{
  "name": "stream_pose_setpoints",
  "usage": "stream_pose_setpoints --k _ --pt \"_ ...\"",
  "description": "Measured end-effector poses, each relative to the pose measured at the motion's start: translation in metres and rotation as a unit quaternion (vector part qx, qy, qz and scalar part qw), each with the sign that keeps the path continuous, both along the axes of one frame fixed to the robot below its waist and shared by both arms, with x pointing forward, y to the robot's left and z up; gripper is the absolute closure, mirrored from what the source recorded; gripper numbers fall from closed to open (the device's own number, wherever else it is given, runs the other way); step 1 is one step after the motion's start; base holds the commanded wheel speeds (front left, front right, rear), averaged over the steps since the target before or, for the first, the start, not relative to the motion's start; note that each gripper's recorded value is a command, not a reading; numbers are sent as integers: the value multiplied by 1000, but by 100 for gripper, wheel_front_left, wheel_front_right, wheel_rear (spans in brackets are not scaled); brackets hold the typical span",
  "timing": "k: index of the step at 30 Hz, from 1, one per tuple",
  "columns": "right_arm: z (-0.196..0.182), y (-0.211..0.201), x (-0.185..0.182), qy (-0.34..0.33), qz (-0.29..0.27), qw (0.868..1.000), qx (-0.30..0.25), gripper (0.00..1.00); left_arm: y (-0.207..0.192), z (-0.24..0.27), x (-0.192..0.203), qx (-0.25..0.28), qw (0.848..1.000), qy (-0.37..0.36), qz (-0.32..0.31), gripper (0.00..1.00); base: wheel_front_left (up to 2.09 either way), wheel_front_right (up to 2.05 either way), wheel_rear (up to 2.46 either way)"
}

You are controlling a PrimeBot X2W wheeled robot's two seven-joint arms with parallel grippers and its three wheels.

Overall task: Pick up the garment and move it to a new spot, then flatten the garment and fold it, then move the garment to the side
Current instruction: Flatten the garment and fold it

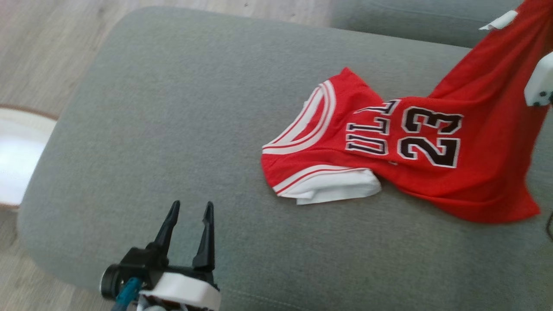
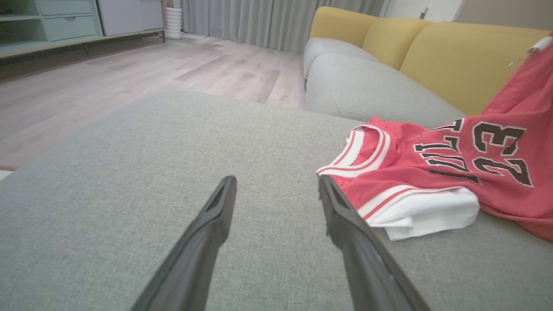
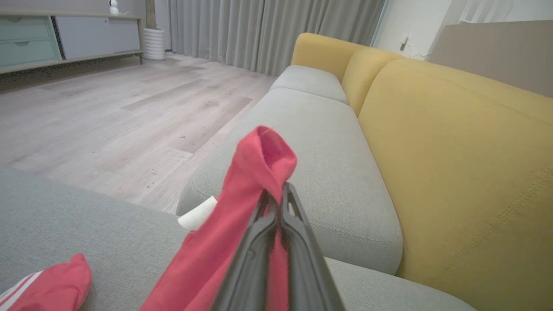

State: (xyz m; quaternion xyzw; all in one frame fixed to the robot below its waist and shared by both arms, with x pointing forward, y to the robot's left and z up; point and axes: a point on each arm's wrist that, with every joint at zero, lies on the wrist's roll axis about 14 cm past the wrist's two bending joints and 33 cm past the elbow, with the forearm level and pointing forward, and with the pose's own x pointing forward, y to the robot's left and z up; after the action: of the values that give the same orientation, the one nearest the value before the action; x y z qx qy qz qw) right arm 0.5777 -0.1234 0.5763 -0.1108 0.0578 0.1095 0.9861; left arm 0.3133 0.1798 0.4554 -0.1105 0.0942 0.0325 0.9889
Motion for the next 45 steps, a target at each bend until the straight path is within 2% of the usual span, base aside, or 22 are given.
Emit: stream_pose_setpoints --k 2,3,5,10,16,21,26,35,40,45 --pt "-6 3 10 2 4 1000 -3 100 1 1 2 -1 1000 -3 3 0 0 0 0" --pt "-8 4 15 -2 6 1000 -7 93 2 1 2 -1 1000 -3 6 0 0 0 0" --pt "-7 4 24 -23 7 1000 -9 0 2 0 3 -3 1000 -2 6 0 0 0 0" --pt "-7 4 35 -45 1 999 -2 0 3 -8 1 -1 1000 12 9 0 0 0 0" --pt "-17 16 24 -40 13 999 16 0 -7 -9 5 -5 1000 11 -10 0 0 0 0" --pt "-11 10 11 -56 13 998 32 0 -18 -1 17 -4 999 -5 -33 0 0 0 0" --pt "-21 -4 -19 -61 0 996 60 0 -31 -1 25 -3 998 -9 -62 0 0 0 0" --pt "-47 -14 -95 -43 -12 996 72 0 -58 -22 46 12 992 39 -121 0 0 0 0" --pt "-56 -14 -130 -26 -12 996 84 0 -73 -43 61 16 985 83 -153 0 0 0 0" --pt "-52 -23 -150 -28 -24 995 90 0 -81 -64 72 16 977 127 -172 0 0 0 0"
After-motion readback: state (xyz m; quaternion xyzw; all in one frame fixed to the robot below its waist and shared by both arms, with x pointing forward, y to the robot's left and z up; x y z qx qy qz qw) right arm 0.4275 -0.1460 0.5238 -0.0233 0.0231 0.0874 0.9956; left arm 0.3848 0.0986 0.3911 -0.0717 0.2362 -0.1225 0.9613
